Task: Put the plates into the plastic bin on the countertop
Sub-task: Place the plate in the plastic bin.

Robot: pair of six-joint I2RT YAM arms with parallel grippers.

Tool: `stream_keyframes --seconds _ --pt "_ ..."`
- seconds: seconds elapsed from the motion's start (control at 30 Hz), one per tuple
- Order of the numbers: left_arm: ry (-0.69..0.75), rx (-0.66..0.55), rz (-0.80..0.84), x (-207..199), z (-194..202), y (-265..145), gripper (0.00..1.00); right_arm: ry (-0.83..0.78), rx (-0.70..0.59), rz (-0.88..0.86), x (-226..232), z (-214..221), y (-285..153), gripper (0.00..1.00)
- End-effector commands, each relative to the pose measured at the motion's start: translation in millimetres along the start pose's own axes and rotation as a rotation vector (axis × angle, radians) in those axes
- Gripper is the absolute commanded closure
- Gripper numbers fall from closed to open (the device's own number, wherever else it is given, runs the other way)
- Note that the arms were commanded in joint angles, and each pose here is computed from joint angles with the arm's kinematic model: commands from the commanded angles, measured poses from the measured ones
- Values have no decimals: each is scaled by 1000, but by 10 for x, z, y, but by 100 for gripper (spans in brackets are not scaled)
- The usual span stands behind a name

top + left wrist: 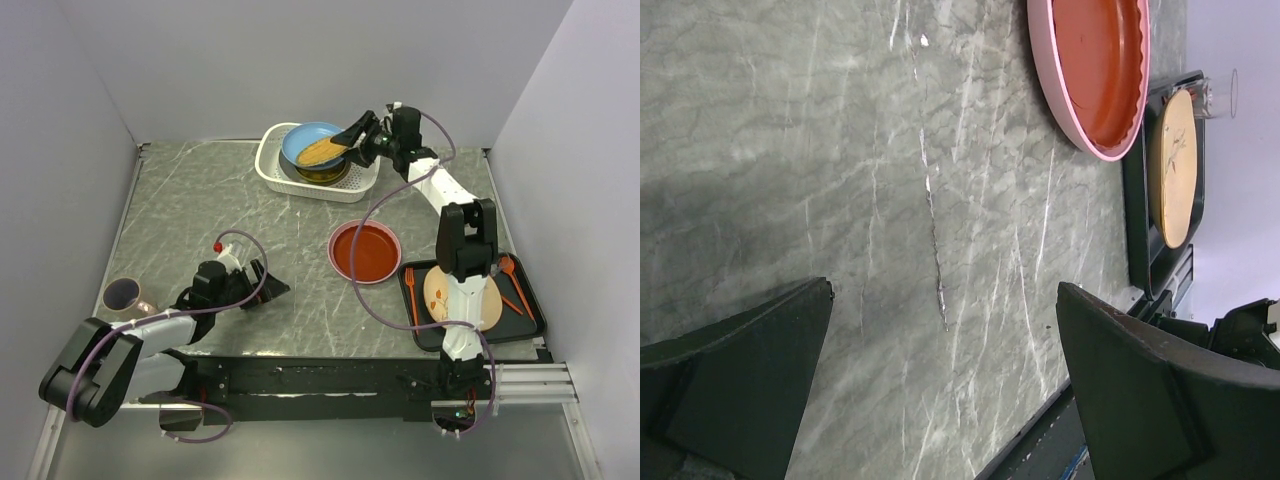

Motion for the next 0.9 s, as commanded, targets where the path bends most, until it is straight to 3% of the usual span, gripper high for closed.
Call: stream_keyframes --seconds 0.0,0.33,0.87 --pt "28 -8 16 -20 -9 -11 1 -58 -16 -10 144 -48 -100 28" --pt "19 -1 15 24 17 4 1 -84 -36 57 44 53 -218 35" --pt "21 -1 -1 51 14 14 1 -83 -41 -18 127 -135 145 43"
Point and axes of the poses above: each gripper's point midway between its finger pads, its own y axis out along the fingers, its own x axis along the line the jaws close on, z = x × y, the point moved 5 cm from there along -y, back along the fingers, and after that the axes turned 15 degrees about -y, right-handed, at the moved point
